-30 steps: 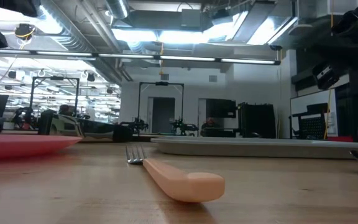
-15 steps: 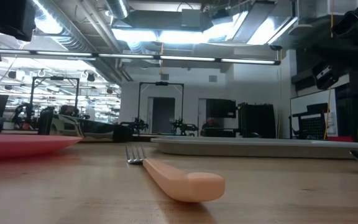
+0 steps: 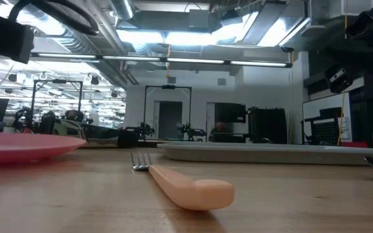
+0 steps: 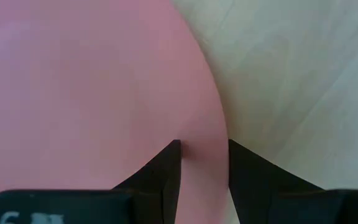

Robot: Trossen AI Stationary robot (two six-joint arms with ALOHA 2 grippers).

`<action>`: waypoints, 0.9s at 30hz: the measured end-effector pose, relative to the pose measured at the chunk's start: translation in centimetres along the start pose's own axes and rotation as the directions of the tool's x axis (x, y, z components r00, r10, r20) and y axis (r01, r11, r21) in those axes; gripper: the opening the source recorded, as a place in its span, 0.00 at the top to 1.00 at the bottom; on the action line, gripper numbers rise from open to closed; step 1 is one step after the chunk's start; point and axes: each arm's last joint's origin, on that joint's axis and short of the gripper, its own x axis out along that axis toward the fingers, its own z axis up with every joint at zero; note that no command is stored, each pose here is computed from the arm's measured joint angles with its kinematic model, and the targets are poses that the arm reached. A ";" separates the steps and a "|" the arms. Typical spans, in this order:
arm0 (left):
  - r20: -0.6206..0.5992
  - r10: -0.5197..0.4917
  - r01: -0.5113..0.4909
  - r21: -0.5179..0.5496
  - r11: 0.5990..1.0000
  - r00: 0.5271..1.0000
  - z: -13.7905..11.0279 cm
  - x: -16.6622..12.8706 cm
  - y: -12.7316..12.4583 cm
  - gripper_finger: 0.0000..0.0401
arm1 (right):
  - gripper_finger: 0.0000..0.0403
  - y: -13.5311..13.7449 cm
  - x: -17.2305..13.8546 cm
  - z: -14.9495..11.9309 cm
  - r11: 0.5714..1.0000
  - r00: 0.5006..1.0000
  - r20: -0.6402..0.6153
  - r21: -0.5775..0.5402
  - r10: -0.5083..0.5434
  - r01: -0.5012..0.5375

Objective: Pick and place plate/cup/fork/spoon on tray
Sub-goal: Put the pink plate on the gray serving tray

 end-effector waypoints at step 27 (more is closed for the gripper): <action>0.222 0.005 -0.016 0.049 0.999 0.975 7.2 -9.9 -0.6 1.00 | 0.92 0.0 0.0 0.0 0.999 1.000 -0.004 -0.050 0.000 0.000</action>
